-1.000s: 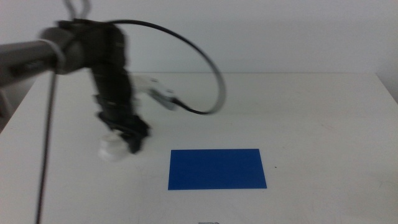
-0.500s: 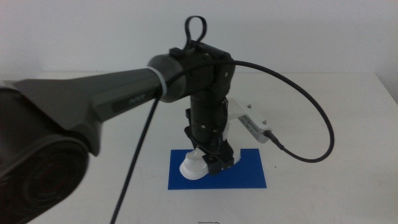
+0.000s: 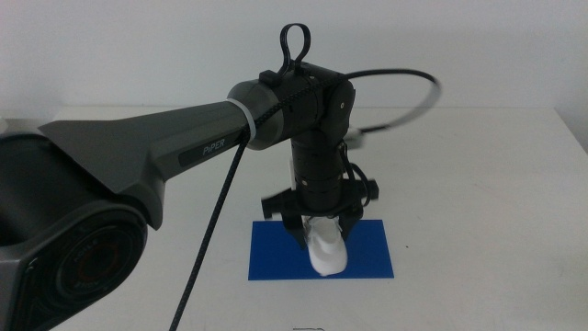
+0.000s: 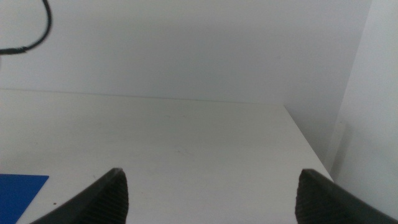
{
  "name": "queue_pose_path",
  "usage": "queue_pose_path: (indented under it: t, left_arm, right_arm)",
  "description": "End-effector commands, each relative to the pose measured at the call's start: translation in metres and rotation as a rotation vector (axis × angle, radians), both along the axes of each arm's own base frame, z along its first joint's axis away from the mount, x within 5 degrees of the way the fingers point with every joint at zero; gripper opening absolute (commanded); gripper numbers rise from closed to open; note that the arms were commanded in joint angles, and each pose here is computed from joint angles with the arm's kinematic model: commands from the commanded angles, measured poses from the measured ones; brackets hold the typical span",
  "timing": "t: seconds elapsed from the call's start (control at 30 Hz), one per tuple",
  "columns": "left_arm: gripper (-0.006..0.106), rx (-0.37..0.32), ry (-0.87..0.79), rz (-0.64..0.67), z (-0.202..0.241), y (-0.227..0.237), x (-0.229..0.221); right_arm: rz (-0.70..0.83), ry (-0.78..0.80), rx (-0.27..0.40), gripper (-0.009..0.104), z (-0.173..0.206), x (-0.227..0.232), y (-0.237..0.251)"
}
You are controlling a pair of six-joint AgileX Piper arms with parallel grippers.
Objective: Use one arm to grab the shoe from the table and place it on the mat.
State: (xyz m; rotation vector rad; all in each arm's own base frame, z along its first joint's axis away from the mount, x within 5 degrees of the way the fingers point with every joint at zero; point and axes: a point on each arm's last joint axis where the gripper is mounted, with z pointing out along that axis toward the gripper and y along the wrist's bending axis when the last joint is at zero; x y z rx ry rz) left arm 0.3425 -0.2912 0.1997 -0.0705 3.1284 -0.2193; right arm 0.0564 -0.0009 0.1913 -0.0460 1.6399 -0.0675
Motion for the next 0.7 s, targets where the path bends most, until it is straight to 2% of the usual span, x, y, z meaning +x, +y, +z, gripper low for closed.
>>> queue_pose_path:
  t: [0.0,0.07,0.2,0.37,0.53,0.67]
  left_arm:
    - [-0.002,-0.02,0.062,0.364,0.0357,0.004,-0.0101]
    - [-0.002,-0.012,0.087,0.608,0.0356,0.005,-0.0094]
    - [-0.002,0.002,0.095,0.893,0.0353,0.0075,-0.0074]
    - [-0.002,0.01,0.053,1.089,0.0351,0.0115,-0.0029]
    - [-0.002,-0.006,0.09,1.379,0.0348,0.0113,-0.0029]
    - [-0.002,0.0,0.091,1.379,0.0347,0.0117,-0.0033]
  right_arm:
    - [0.001,-0.113,-0.015,0.094,0.0142,-0.0022,0.0001]
    - [0.001,-0.113,-0.015,0.094,0.0142,-0.0022,0.0001]
    - [0.001,-0.113,-0.015,0.094,0.0142,-0.0022,0.0001]
    - [0.001,-0.113,-0.015,0.094,0.0142,-0.0022,0.0001]
    - [0.001,-0.113,-0.015,0.094,0.0142,-0.0022,0.0001]
    - [0.001,-0.113,-0.015,0.094,0.0142,-0.0022,0.0001]
